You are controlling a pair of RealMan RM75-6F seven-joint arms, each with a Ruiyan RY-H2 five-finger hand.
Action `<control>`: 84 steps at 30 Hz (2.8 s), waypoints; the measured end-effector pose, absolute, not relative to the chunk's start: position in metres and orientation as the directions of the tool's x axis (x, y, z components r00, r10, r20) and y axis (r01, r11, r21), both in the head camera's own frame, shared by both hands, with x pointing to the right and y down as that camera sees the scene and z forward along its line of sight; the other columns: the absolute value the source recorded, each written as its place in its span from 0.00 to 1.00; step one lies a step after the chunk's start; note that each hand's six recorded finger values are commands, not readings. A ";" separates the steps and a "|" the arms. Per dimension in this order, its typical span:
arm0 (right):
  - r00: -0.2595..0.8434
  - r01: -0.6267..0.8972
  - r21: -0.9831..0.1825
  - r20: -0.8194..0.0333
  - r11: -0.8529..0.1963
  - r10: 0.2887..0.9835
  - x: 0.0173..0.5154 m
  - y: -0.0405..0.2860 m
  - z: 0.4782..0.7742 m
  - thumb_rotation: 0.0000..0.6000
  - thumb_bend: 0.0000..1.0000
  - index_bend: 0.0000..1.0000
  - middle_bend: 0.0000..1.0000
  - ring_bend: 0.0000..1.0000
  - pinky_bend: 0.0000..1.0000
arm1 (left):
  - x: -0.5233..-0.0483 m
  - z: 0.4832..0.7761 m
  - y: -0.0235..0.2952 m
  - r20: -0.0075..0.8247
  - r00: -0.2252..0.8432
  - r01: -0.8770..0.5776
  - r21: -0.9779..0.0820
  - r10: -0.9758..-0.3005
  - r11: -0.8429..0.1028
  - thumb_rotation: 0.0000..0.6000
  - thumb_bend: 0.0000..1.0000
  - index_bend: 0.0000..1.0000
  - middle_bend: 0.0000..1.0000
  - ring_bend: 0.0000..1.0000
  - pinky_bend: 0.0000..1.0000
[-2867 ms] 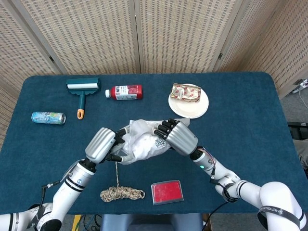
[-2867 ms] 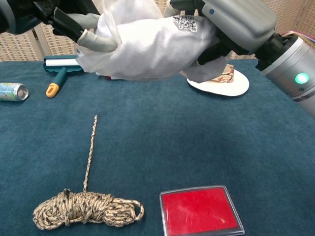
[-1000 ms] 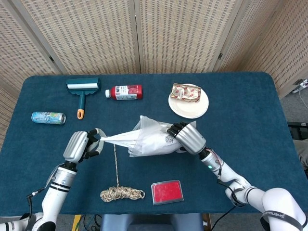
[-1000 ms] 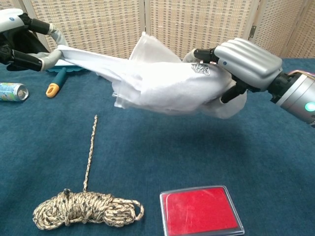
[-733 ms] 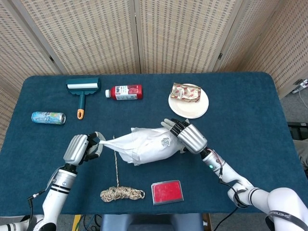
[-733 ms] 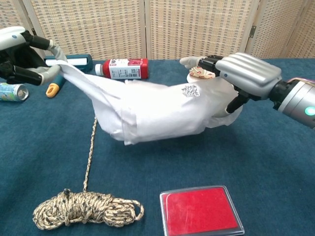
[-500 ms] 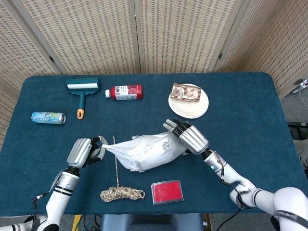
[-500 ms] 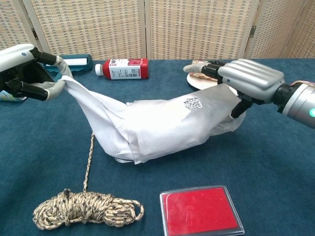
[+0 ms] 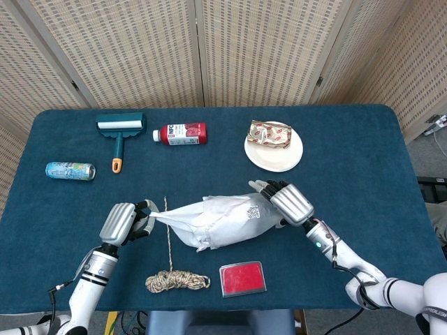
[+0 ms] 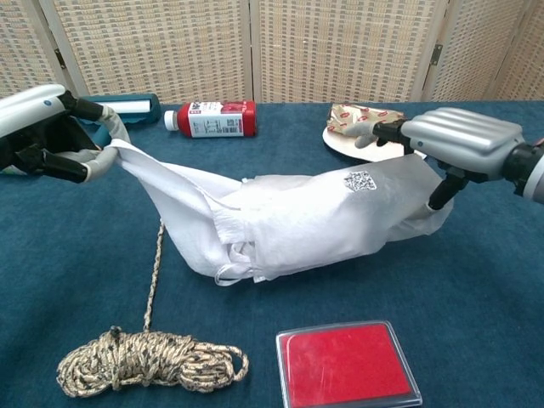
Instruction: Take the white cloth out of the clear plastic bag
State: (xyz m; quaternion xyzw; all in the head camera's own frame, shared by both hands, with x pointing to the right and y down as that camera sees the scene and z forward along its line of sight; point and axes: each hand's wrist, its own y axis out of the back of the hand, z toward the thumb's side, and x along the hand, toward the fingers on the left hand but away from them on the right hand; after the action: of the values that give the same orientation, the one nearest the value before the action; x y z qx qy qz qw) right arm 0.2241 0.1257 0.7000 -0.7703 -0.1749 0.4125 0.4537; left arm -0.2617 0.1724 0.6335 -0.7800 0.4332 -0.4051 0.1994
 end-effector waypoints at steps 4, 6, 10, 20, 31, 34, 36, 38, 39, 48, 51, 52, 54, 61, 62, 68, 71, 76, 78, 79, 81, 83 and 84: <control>0.555 -0.119 -0.760 -0.585 -0.639 0.592 0.229 0.136 0.704 1.00 0.00 0.00 0.00 0.00 0.12 | -0.261 0.634 0.172 0.459 0.298 -0.511 -0.664 -0.837 -0.546 1.00 0.78 0.72 1.00 0.88 0.93; 0.541 -0.122 -0.733 -0.615 -0.669 0.574 0.232 0.138 0.703 1.00 0.00 0.00 0.00 0.00 0.11 | -0.261 0.634 0.172 0.459 0.298 -0.510 -0.665 -0.837 -0.546 1.00 0.78 0.72 1.00 0.88 0.93; 0.538 -0.132 -0.718 -0.631 -0.684 0.559 0.234 0.142 0.699 1.00 0.00 0.00 0.00 0.00 0.10 | -0.260 0.633 0.172 0.457 0.300 -0.509 -0.666 -0.837 -0.545 1.00 0.78 0.72 1.00 0.88 0.93; 0.559 -0.108 -0.755 -0.584 -0.647 0.589 0.242 0.145 0.675 1.00 0.00 0.00 0.00 0.00 0.10 | -0.260 0.632 0.174 0.458 0.298 -0.506 -0.668 -0.837 -0.546 1.00 0.78 0.72 1.00 0.88 0.93; 0.495 -0.128 -0.818 -0.543 -0.561 0.678 0.270 0.134 0.655 1.00 0.00 0.00 0.13 0.11 0.26 | -0.260 0.631 0.173 0.454 0.297 -0.508 -0.670 -0.840 -0.541 1.00 0.78 0.72 1.00 0.88 0.93; 0.476 -0.162 -0.842 -0.523 -0.514 0.707 0.275 0.127 0.655 1.00 0.00 0.00 0.41 0.39 0.47 | -0.259 0.631 0.173 0.454 0.298 -0.507 -0.670 -0.840 -0.542 1.00 0.78 0.72 1.00 0.88 0.93; 0.468 -0.176 -0.856 -0.507 -0.487 0.724 0.276 0.121 0.657 1.00 0.00 0.00 0.64 0.63 0.66 | -0.258 0.631 0.173 0.454 0.300 -0.507 -0.669 -0.839 -0.543 1.00 0.78 0.72 1.00 0.88 0.93; 0.462 -0.173 -0.863 -0.497 -0.475 0.735 0.272 0.116 0.661 1.00 0.00 0.01 0.83 0.81 0.83 | -0.258 0.631 0.173 0.454 0.300 -0.506 -0.670 -0.839 -0.543 1.00 0.78 0.72 1.00 0.88 0.93; 0.461 -0.171 -0.862 -0.498 -0.477 0.734 0.270 0.115 0.662 1.00 0.00 0.02 0.87 0.85 0.86 | -0.257 0.631 0.173 0.454 0.301 -0.506 -0.670 -0.839 -0.544 1.00 0.78 0.72 1.00 0.88 0.93; 0.472 -0.179 -0.822 -0.554 -0.541 0.686 0.244 0.107 0.688 1.00 0.00 0.05 1.00 0.99 0.98 | -0.259 0.631 0.173 0.459 0.298 -0.501 -0.671 -0.837 -0.547 1.00 0.78 0.72 1.00 0.88 0.93; 0.467 -0.186 -0.806 -0.576 -0.562 0.671 0.235 0.105 0.696 1.00 0.00 0.05 1.00 0.99 0.98 | -0.260 0.632 0.174 0.462 0.296 -0.501 -0.671 -0.836 -0.547 1.00 0.78 0.72 1.00 0.88 0.93; 0.466 -0.184 -0.800 -0.583 -0.571 0.666 0.232 0.104 0.698 1.00 0.00 0.07 1.00 1.00 0.98 | -0.261 0.632 0.174 0.462 0.295 -0.500 -0.671 -0.836 -0.547 1.00 0.78 0.72 1.00 0.88 0.93; 0.464 -0.179 -0.790 -0.593 -0.586 0.658 0.228 0.104 0.701 1.00 0.00 0.11 1.00 1.00 0.99 | -0.261 0.632 0.175 0.463 0.294 -0.499 -0.672 -0.836 -0.547 1.00 0.78 0.72 1.00 0.88 0.93; 0.451 -0.149 -0.740 -0.641 -0.656 0.621 0.223 0.104 0.709 1.00 0.34 0.46 1.00 1.00 1.00 | -0.263 0.632 0.175 0.465 0.290 -0.497 -0.674 -0.836 -0.547 1.00 0.78 0.72 1.00 0.88 0.93; 0.450 -0.148 -0.738 -0.643 -0.659 0.620 0.224 0.104 0.710 1.00 0.39 0.50 1.00 1.00 1.00 | -0.263 0.632 0.175 0.465 0.290 -0.497 -0.674 -0.836 -0.547 1.00 0.78 0.72 1.00 0.88 0.93; 0.418 -0.146 -0.732 -0.656 -0.666 0.629 0.234 0.102 0.713 1.00 0.63 0.67 1.00 1.00 1.00 | -0.267 0.632 0.174 0.466 0.282 -0.492 -0.680 -0.839 -0.543 1.00 0.78 0.72 1.00 0.88 0.93; 0.401 -0.145 -0.733 -0.658 -0.665 0.638 0.243 0.101 0.712 1.00 0.71 0.71 1.00 1.00 1.00 | -0.273 0.632 0.173 0.468 0.271 -0.490 -0.685 -0.841 -0.539 1.00 0.78 0.72 1.00 0.88 0.93; 0.361 -0.143 -0.737 -0.660 -0.660 0.659 0.262 0.096 0.707 1.00 0.77 0.74 1.00 1.00 1.00 | -0.285 0.634 0.174 0.476 0.244 -0.482 -0.697 -0.845 -0.532 1.00 0.78 0.72 1.00 0.88 0.93; 0.345 -0.142 -0.740 -0.660 -0.658 0.668 0.271 0.095 0.705 1.00 0.77 0.74 1.00 1.00 1.00 | -0.291 0.634 0.174 0.479 0.233 -0.477 -0.702 -0.846 -0.529 1.00 0.78 0.72 1.00 0.88 0.93; 0.333 -0.142 -0.742 -0.659 -0.655 0.674 0.276 0.094 0.703 1.00 0.77 0.74 1.00 1.00 1.00 | -0.295 0.634 0.174 0.481 0.224 -0.474 -0.707 -0.848 -0.526 1.00 0.78 0.72 1.00 0.88 0.93; 0.315 -0.141 -0.745 -0.658 -0.652 0.684 0.286 0.093 0.700 1.00 0.77 0.74 1.00 1.00 1.00 | -0.302 0.635 0.174 0.484 0.208 -0.469 -0.713 -0.850 -0.521 1.00 0.78 0.72 1.00 0.88 0.93; 0.291 -0.139 -0.749 -0.657 -0.648 0.696 0.297 0.092 0.696 1.00 0.77 0.74 1.00 1.00 1.00 | -0.311 0.635 0.174 0.486 0.188 -0.465 -0.721 -0.853 -0.513 1.00 0.78 0.72 1.00 0.88 0.93; 0.280 -0.138 -0.750 -0.656 -0.647 0.701 0.303 0.091 0.695 1.00 0.77 0.74 1.00 1.00 1.00 | -0.315 0.635 0.174 0.487 0.179 -0.463 -0.725 -0.855 -0.510 1.00 0.78 0.72 1.00 0.88 0.93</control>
State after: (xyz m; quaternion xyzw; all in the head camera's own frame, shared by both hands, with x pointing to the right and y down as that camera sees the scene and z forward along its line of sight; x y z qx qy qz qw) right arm 0.3025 0.0913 0.6945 -0.7091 -0.1983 0.5661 0.3707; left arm -0.3146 0.1736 0.6347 -0.7375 0.4468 -0.4594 0.2130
